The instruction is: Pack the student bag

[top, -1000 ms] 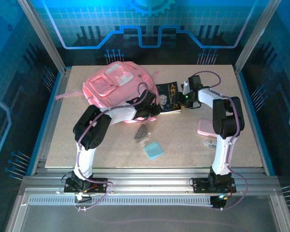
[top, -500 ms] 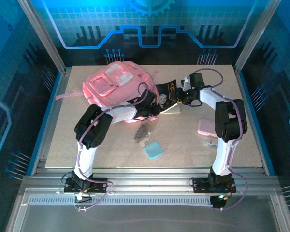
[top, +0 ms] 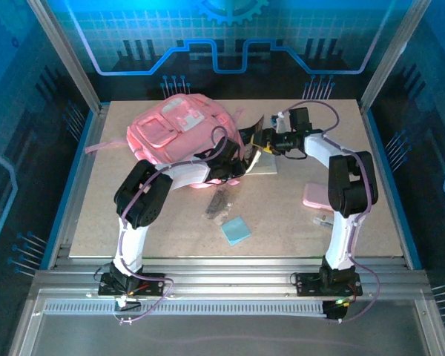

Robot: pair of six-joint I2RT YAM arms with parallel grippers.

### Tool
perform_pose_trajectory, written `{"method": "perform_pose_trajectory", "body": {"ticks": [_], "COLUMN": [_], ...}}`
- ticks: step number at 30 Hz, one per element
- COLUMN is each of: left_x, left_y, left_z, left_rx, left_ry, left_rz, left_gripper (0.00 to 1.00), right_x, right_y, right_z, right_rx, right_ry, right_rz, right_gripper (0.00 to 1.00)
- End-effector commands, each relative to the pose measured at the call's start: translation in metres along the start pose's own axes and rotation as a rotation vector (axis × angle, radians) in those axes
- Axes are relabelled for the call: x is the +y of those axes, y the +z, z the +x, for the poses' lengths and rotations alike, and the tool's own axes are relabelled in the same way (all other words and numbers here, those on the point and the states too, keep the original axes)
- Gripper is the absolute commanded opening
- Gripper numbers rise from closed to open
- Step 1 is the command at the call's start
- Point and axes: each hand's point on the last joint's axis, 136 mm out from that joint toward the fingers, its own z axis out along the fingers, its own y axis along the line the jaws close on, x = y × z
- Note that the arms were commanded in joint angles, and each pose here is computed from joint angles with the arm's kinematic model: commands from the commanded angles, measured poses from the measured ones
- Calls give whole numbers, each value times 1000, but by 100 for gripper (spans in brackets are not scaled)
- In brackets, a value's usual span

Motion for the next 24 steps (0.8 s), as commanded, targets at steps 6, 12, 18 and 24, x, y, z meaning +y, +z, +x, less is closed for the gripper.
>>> {"method": "perform_pose_trajectory", "body": {"ticks": [6,12,18,24], "left_x": [18,16,18,21], "left_y": [1,-5,-6,-9], "left_z": [3,2,0,-2], "left_rx": [32,23,16,12], "left_ry": [-20,-19,-15,-16], "left_rz": [-54,-50,-57,-62], "left_gripper": [17,17,17,18], "right_x": [-6,-5,6,0], "right_y": [31,37,36,22], "right_z": [4,0,7,8], "right_rx": [73,76,112,77], "right_ry": [-86,-113,-139,-89], "right_rz": [63,68,-14,46], "right_gripper": [69,69,71,42]}}
